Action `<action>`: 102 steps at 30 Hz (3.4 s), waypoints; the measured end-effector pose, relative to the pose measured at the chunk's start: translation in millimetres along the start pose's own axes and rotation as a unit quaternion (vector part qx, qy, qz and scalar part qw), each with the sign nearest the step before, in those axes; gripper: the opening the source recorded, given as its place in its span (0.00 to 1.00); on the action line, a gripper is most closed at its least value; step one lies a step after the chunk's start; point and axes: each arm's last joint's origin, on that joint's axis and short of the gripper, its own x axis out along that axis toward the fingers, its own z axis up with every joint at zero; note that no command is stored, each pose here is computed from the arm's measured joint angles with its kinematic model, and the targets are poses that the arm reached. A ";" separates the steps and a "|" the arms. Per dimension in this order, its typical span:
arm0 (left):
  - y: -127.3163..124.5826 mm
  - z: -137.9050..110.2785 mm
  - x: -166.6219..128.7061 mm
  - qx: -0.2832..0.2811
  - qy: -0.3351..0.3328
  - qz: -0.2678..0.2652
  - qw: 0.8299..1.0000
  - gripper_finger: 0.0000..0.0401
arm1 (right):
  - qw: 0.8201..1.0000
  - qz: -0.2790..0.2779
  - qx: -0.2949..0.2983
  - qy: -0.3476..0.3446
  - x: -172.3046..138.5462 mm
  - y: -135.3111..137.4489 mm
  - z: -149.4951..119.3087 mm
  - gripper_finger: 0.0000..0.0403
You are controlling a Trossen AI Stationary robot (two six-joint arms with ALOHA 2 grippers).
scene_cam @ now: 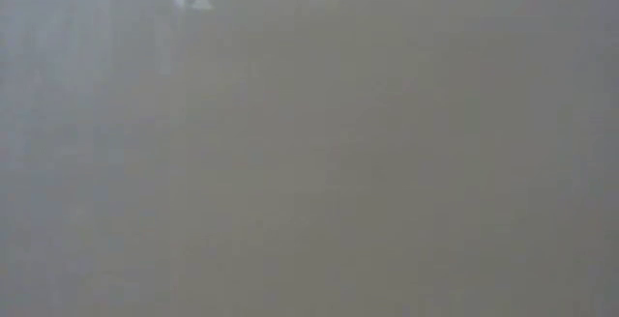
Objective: Pick and place Granola Bars by type
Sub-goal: Put the left red granola bar into the gray bin
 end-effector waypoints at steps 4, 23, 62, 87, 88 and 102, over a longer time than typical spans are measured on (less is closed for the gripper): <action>0.0 0.0 0.0 0.000 0.000 0.000 1.000 0.00 | 1.000 0.011 0.001 -0.003 1.4 1.0 0.3 0.57; 0.0 0.0 0.0 0.000 0.000 0.000 1.000 0.00 | 0.999 0.031 0.020 -0.012 4.6 2.8 1.3 0.57; 0.0 0.0 0.0 0.000 0.000 0.000 1.000 0.00 | 0.998 0.047 0.028 -0.012 14.5 -2.0 -0.7 0.37; 0.0 0.0 0.0 0.000 0.000 0.000 1.000 0.00 | 0.998 0.054 0.028 -0.004 11.5 -1.2 -0.6 0.17; 0.0 0.0 0.0 0.000 0.000 0.000 1.000 0.00 | 0.998 0.056 0.027 -0.005 9.5 -0.9 -0.5 0.17; 0.0 0.0 0.0 0.001 0.000 0.000 1.000 0.00 | 0.991 0.130 -0.024 -0.010 -46.2 4.8 -3.3 0.15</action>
